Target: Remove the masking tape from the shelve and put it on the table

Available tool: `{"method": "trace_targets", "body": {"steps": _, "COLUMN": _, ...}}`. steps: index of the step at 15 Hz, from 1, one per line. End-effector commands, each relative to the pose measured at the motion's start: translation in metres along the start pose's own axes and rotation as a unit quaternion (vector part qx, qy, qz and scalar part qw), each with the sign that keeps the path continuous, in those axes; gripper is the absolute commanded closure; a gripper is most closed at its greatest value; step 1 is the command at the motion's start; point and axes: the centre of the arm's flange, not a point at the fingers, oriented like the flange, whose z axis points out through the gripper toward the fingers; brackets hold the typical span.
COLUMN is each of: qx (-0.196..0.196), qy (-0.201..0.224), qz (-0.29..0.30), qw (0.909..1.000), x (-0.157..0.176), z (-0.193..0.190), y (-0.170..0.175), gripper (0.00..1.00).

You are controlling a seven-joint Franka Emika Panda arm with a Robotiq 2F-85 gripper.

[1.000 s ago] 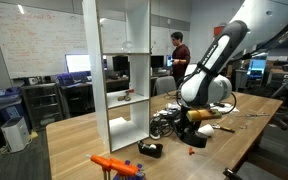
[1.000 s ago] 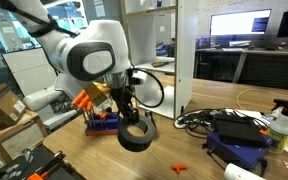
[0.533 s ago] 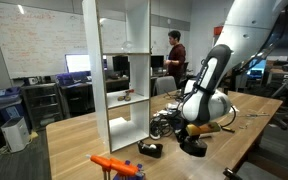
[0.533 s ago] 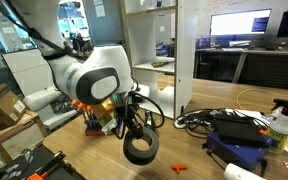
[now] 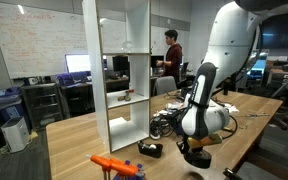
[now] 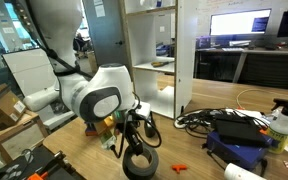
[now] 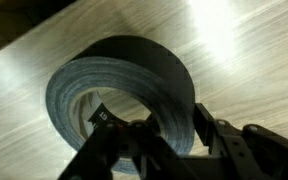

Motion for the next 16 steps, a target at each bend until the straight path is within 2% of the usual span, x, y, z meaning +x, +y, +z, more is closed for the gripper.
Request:
{"method": "trace_targets", "body": {"steps": 1, "qx": -0.002, "qy": 0.01, "qz": 0.01, "qw": 0.9999, "x": 0.007, "z": 0.006, "y": -0.007, "gripper": 0.89}}
{"method": "trace_targets", "body": {"steps": 4, "qx": -0.003, "qy": 0.002, "qz": 0.015, "qw": 0.9999, "x": 0.01, "z": 0.011, "y": -0.008, "gripper": 0.89}}
{"method": "trace_targets", "body": {"steps": 5, "qx": -0.006, "qy": -0.004, "qz": 0.024, "qw": 0.9997, "x": 0.012, "z": 0.011, "y": -0.008, "gripper": 0.39}}
{"method": "trace_targets", "body": {"steps": 7, "qx": -0.007, "qy": -0.007, "qz": 0.028, "qw": 0.9996, "x": 0.015, "z": 0.009, "y": -0.008, "gripper": 0.31}}
{"method": "trace_targets", "body": {"steps": 11, "qx": -0.008, "qy": -0.005, "qz": 0.033, "qw": 0.9994, "x": 0.023, "z": 0.002, "y": -0.007, "gripper": 0.0}}
{"method": "trace_targets", "body": {"steps": 14, "qx": -0.01, "qy": 0.0, "qz": 0.037, "qw": 0.9993, "x": 0.029, "z": -0.016, "y": -0.005, "gripper": 0.0}}
{"method": "trace_targets", "body": {"steps": 16, "qx": -0.015, "qy": 0.005, "qz": 0.039, "qw": 0.9991, "x": 0.032, "z": -0.046, "y": -0.008, "gripper": 0.0}}
